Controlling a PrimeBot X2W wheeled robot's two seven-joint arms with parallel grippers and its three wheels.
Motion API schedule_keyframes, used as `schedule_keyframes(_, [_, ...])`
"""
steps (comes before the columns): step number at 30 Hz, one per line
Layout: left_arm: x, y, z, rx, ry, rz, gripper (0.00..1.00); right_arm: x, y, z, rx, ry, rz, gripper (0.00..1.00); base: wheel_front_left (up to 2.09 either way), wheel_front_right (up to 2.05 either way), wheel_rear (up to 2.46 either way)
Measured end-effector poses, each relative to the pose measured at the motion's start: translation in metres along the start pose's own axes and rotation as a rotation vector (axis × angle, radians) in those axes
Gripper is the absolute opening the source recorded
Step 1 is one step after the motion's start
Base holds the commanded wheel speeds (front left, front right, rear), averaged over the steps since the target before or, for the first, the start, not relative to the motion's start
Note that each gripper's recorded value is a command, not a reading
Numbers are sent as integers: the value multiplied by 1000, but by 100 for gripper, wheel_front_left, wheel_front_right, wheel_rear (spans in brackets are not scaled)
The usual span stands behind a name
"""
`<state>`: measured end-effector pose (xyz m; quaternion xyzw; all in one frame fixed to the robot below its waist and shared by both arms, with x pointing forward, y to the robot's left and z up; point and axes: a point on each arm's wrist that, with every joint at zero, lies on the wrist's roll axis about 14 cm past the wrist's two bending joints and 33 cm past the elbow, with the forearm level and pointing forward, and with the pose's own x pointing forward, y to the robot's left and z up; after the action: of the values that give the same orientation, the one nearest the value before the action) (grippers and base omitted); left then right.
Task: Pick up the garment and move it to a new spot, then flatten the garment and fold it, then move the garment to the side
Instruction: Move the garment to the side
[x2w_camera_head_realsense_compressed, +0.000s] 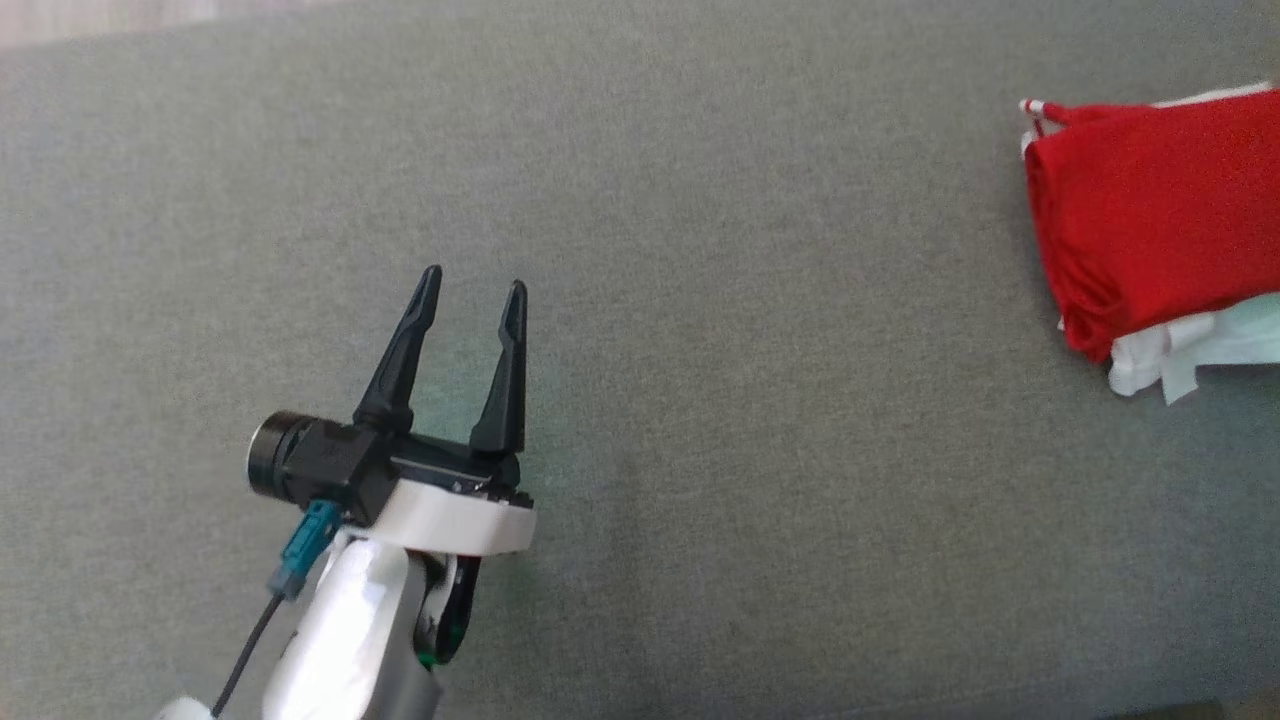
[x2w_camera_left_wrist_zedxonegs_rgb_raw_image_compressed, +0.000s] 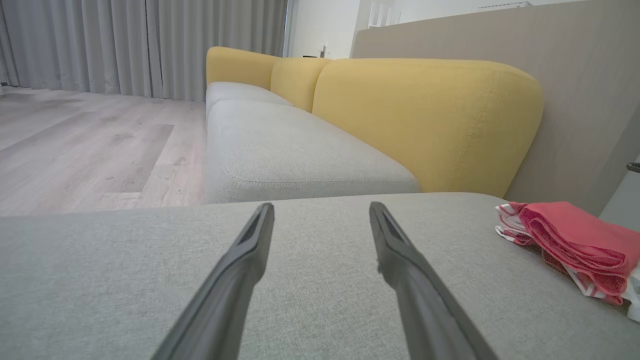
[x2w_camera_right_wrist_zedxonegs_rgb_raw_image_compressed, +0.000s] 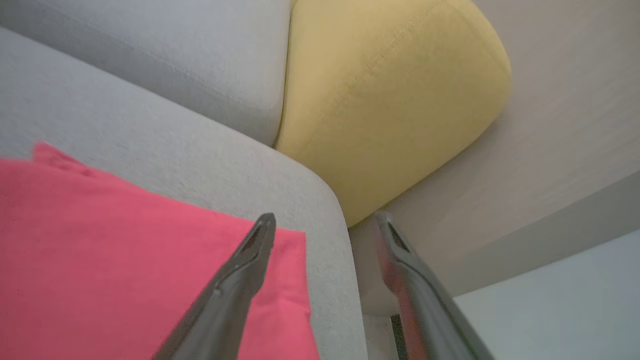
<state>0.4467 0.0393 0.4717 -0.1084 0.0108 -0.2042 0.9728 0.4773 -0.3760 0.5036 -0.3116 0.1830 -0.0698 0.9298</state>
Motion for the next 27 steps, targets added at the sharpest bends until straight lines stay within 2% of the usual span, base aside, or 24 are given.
schedule_keyframes(4, [-10, -1, 17, 8, -35, 12, 100, -11, 27, 49, 57, -138, 45, 100, 0, 0, 0])
schedule_keyframes(10, [-39, 1, 32, 34, -60, 60, 100, -43, 45, 109, 180, -337, 89, 100, 0, 0, 0])
schedule_keyframes(19, [-81, 14, 47, 37, -100, 158, 100, -95, 101, 133, 403, -489, 203, 100, 0, 0, 0])
schedule_keyframes(27, [-110, 32, 48, 33, -108, 245, 100, -127, 163, 125, 620, -511, 301, 100, 0, 0, 0])
